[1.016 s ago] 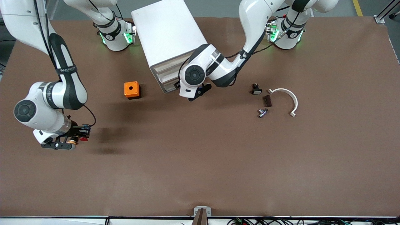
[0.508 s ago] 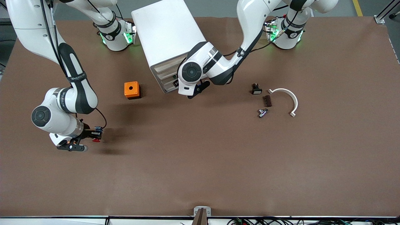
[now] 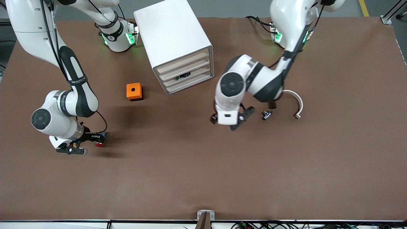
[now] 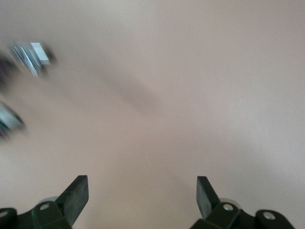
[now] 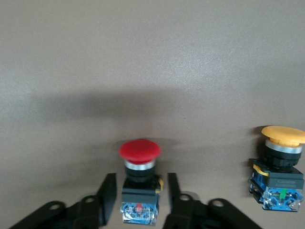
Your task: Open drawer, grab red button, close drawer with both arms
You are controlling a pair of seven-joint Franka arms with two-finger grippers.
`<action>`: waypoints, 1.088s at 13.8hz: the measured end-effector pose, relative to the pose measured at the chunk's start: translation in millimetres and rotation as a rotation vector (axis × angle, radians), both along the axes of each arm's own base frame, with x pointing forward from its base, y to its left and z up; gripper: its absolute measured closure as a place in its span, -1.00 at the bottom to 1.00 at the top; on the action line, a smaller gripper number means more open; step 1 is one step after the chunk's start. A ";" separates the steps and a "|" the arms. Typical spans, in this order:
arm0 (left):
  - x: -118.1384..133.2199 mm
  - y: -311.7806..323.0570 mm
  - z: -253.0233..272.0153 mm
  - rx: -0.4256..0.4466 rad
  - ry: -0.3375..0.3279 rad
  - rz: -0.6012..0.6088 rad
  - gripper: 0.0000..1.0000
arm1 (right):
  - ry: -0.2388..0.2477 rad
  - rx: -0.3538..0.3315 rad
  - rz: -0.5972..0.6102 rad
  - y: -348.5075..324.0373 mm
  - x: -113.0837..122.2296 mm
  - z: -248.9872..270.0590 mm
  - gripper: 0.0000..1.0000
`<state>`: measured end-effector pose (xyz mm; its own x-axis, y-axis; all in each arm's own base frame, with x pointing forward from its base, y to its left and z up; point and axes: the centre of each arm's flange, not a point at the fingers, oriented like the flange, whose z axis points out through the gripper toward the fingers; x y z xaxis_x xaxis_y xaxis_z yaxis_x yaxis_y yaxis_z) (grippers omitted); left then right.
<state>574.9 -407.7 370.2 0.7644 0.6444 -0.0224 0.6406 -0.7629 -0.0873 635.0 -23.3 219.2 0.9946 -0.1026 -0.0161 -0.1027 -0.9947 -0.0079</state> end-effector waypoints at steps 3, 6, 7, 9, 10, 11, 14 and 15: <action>27.6 79.7 55.5 0.029 0.010 -0.100 -1.00 | -0.005 0.000 0.001 0.7 3.0 3.6 -0.77; 38.3 150.8 110.7 0.018 0.018 -0.169 -1.00 | 0.043 0.008 0.004 1.6 8.3 29.5 -1.00; 38.4 173.6 128.7 0.015 0.021 -0.185 -1.00 | 0.070 0.011 0.001 0.2 10.4 50.3 -1.00; 35.2 215.1 162.6 0.006 0.020 -0.218 -1.00 | 0.114 0.018 -0.005 -5.1 11.6 106.2 -1.00; 32.3 234.7 178.1 0.001 0.019 -0.241 -1.00 | 0.133 0.022 -0.008 -6.6 9.5 136.4 -1.00; 28.7 253.4 192.4 -0.003 0.019 -0.264 -1.00 | 0.148 0.025 -0.014 -8.1 6.0 166.3 -1.00; 15.0 303.4 227.1 -0.014 0.012 -0.317 -1.00 | 0.166 0.016 -0.038 -7.3 -10.9 243.1 -1.00; 8.7 317.1 234.6 -0.018 0.012 -0.343 -1.00 | 0.159 0.012 -0.039 -6.1 -17.3 263.3 -1.00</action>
<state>583.6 -90.6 604.8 0.9362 0.3491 -0.0416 0.3453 -0.9352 -0.0780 617.7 -29.4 482.6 0.9746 -0.1402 -0.1746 -0.1425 -0.9898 -0.0007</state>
